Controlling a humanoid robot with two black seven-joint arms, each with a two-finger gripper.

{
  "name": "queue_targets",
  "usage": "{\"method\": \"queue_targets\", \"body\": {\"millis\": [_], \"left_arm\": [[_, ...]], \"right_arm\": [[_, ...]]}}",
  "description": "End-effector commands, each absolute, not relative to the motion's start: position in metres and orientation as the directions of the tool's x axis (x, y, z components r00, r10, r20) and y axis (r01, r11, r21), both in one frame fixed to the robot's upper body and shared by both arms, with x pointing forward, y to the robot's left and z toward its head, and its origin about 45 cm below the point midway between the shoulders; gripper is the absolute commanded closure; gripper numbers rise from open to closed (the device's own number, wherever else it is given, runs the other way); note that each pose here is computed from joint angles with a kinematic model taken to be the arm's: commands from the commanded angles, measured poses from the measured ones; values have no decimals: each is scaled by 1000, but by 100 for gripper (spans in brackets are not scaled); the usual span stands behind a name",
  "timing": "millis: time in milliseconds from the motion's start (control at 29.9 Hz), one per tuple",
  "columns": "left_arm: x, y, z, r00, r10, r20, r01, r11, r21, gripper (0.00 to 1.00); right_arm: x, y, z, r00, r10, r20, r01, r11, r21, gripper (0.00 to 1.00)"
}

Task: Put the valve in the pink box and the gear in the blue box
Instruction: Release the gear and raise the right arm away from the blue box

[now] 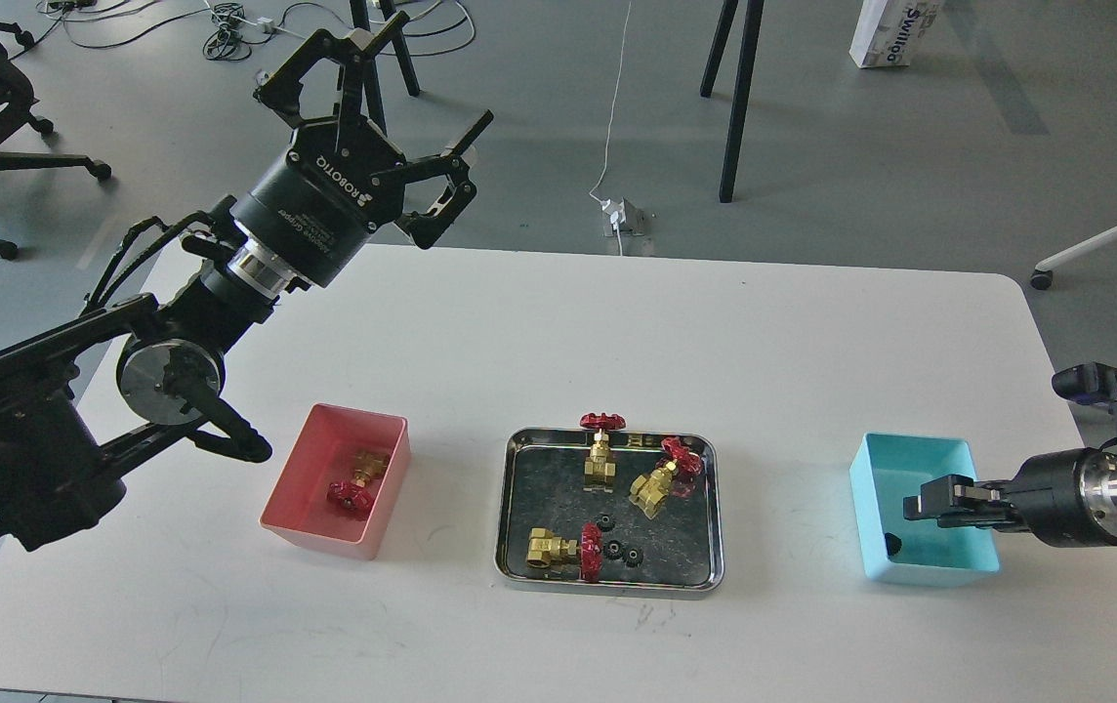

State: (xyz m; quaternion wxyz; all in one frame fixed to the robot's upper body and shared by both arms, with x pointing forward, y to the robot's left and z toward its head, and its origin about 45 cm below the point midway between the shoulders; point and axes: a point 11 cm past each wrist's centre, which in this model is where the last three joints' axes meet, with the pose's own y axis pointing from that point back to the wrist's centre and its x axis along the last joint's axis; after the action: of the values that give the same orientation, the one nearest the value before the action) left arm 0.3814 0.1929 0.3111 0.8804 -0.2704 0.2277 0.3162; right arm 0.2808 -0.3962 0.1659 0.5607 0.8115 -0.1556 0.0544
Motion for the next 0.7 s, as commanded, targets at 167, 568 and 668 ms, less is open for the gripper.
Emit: {"method": "queue_targets", "body": {"millis": [167, 568, 668], "left_arm": [[395, 207, 319, 707, 495, -505, -688, 648, -327, 15], [482, 288, 347, 548, 767, -333, -832, 460, -309, 1], [488, 291, 331, 499, 774, -390, -864, 407, -297, 0]], "right_arm": [[351, -387, 241, 760, -587, 280, -605, -480, 635, 3], [476, -379, 310, 316, -835, -450, -944, -323, -65, 1], [492, -376, 311, 276, -820, -501, -959, -273, -81, 1]]}}
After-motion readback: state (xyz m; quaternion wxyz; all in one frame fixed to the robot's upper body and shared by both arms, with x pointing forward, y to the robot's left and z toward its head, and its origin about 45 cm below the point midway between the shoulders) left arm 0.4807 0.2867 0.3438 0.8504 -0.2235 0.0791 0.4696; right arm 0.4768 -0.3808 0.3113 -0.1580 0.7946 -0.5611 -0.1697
